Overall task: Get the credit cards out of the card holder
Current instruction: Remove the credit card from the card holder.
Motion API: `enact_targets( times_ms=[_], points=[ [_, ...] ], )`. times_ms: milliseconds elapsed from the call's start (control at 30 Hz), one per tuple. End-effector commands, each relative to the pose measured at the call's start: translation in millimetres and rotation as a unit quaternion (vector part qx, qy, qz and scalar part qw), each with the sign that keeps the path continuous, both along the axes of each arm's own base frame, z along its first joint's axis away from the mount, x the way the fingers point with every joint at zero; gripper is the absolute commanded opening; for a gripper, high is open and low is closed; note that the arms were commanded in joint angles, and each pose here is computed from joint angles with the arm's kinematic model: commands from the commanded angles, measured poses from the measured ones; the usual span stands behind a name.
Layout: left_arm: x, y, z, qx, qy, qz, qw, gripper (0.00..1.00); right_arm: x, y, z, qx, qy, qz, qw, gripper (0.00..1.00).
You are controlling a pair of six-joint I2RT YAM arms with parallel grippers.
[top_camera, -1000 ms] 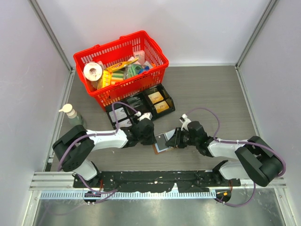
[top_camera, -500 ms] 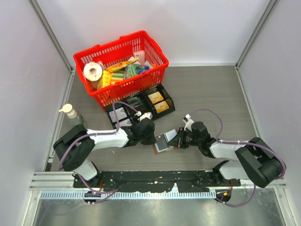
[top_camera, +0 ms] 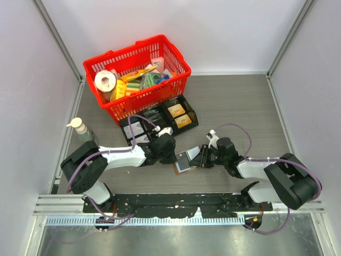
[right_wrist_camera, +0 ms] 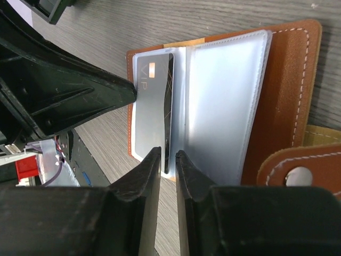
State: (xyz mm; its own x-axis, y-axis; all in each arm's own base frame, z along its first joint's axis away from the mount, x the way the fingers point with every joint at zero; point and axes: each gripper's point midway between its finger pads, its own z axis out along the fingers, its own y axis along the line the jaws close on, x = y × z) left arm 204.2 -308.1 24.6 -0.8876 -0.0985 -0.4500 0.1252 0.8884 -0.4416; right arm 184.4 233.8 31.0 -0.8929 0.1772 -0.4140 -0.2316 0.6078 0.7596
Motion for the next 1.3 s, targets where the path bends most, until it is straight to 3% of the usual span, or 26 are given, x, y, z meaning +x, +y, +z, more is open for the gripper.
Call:
enact_targets(
  times_ms=[0,167,433,1033,1067,1267],
  points=[
    [-13,19,-26,0.055,0.029,0.001,0.998,0.02,9,12,14,0.032,-0.022,0.016,0.999,0.23],
    [-13,19,-26,0.056,0.03,0.0,0.998,0.01,9,15,10,0.041,-0.009,0.018,0.999,0.22],
    [-14,21,-28,0.057,0.032,0.003,0.998,0.0,6,13,11,0.046,-0.011,0.017,0.999,0.01],
    [-15,19,-27,0.053,0.033,-0.003,0.998,0.0,6,-5,7,0.043,0.003,0.009,0.999,0.01],
    [-15,17,-24,0.048,0.031,-0.006,0.998,0.01,6,-4,6,0.044,0.004,0.011,0.999,0.01],
    [-7,-10,21,-0.015,-0.012,-0.021,1.0,0.33,6,-3,3,0.048,0.012,0.014,0.999,0.01]
  ],
)
